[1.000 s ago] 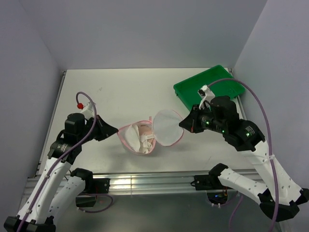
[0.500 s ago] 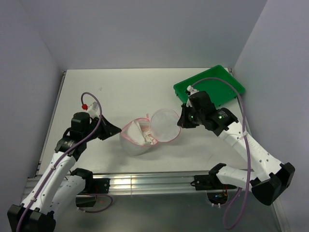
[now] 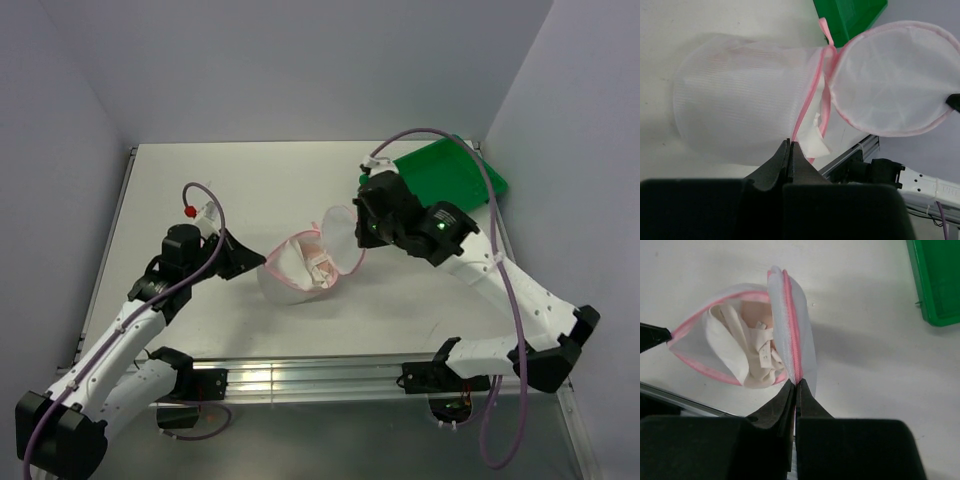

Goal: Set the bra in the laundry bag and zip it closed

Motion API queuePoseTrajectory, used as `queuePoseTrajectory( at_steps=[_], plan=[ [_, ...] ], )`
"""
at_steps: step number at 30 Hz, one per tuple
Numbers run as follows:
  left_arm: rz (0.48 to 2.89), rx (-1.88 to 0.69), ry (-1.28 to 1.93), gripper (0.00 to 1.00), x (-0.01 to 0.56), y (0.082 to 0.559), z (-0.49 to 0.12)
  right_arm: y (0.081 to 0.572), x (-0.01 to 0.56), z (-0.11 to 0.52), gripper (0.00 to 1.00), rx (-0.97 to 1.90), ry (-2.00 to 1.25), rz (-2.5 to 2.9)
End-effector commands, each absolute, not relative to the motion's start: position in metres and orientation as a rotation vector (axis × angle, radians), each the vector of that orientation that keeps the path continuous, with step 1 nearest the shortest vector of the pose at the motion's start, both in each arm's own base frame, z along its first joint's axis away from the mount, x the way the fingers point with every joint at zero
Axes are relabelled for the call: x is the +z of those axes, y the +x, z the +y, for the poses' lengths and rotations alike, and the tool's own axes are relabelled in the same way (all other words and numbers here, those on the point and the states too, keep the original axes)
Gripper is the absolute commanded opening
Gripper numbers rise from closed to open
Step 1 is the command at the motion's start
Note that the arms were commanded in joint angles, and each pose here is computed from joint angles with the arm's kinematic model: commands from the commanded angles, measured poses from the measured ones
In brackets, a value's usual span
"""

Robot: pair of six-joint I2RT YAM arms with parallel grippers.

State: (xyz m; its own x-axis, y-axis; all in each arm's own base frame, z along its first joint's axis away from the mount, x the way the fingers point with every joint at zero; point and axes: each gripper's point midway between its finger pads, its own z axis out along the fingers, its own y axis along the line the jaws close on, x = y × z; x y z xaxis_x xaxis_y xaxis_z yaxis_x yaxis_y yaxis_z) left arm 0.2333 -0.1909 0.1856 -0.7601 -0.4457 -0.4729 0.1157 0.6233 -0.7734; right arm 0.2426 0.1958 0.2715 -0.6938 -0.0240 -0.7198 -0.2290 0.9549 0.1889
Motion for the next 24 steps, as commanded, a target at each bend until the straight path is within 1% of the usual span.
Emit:
queuePoseTrajectory(
  at_steps=[1,3,5,6,7,9,10,11,12,13,15,16,17,18,19,20,21,22,23,24],
  plan=[
    [2.065,-1.16,-0.245,0.0,0.21,0.248,-0.199,0.247,0.276,0.204,0.02,0.19,-0.159,2.307],
    [2.056,-1.142,-0.256,0.0,0.21,0.251,-0.199,0.245,0.262,0.213,0.06,0.089,-0.202,2.347],
    [2.051,-1.138,-0.26,0.0,0.21,0.254,-0.199,0.248,0.266,0.224,0.08,0.061,-0.205,2.332],
    [2.053,-1.138,-0.258,0.0,0.21,0.255,-0.2,0.246,0.258,0.238,0.1,0.042,-0.248,2.349],
    [2.047,-1.137,-0.259,0.0,0.21,0.258,-0.2,0.246,0.267,0.251,0.13,0.077,-0.258,2.333],
    [2.057,-1.114,-0.272,0.0,0.204,0.264,-0.2,0.245,0.259,0.282,0.15,0.081,-0.328,2.346],
    [2.048,-1.114,-0.268,0.0,0.205,0.267,-0.2,0.235,0.275,0.31,0.17,0.156,-0.383,2.307],
    [2.054,-1.116,-0.276,0.0,0.2,0.267,-0.201,0.23,0.258,0.333,0.22,0.147,-0.465,2.342],
    [2.069,-1.108,-0.284,0.0,0.194,0.269,-0.201,0.224,0.256,0.349,0.23,0.161,-0.512,2.347],
    [2.056,-1.109,-0.282,0.0,0.194,0.27,-0.201,0.213,0.271,0.371,0.24,0.23,-0.564,2.313],
    [2.042,-1.097,-0.283,0.0,0.19,0.27,-0.199,0.2,0.263,0.397,0.25,0.285,-0.646,2.332],
    [2.037,-1.085,-0.286,0.0,0.189,0.271,-0.197,0.193,0.259,0.404,0.29,0.318,-0.693,2.335],
    [2.048,-1.067,-0.288,0.0,0.183,0.269,-0.194,0.185,0.265,0.406,0.3,0.382,-0.718,2.327],
    [2.044,-1.052,-0.287,0.0,0.182,0.268,-0.192,0.183,0.272,0.412,0.34,0.459,-0.716,2.304],
    [2.041,-1.039,-0.291,0.0,0.18,0.268,-0.189,0.18,0.255,0.404,0.46,0.435,-0.732,2.328],
    [2.051,-1.033,-0.295,0.0,0.174,0.265,-0.188,0.185,0.271,0.391,0.51,0.47,-0.683,2.297],
    [2.032,-1.041,-0.287,0.0,0.177,0.264,-0.188,0.19,0.278,0.387,0.52,0.505,-0.65,2.275],
    [2.027,-1.041,-0.29,0.0,0.176,0.263,-0.187,0.189,0.262,0.377,0.57,0.495,-0.649,2.307],
    [2.035,-1.038,-0.296,0.0,0.169,0.261,-0.186,0.191,0.263,0.369,0.58,0.516,-0.627,2.299],
    [2.02,-1.046,-0.293,0.0,0.171,0.26,-0.186,0.202,0.289,0.358,0.6,0.597,-0.539,2.23]
  ],
)
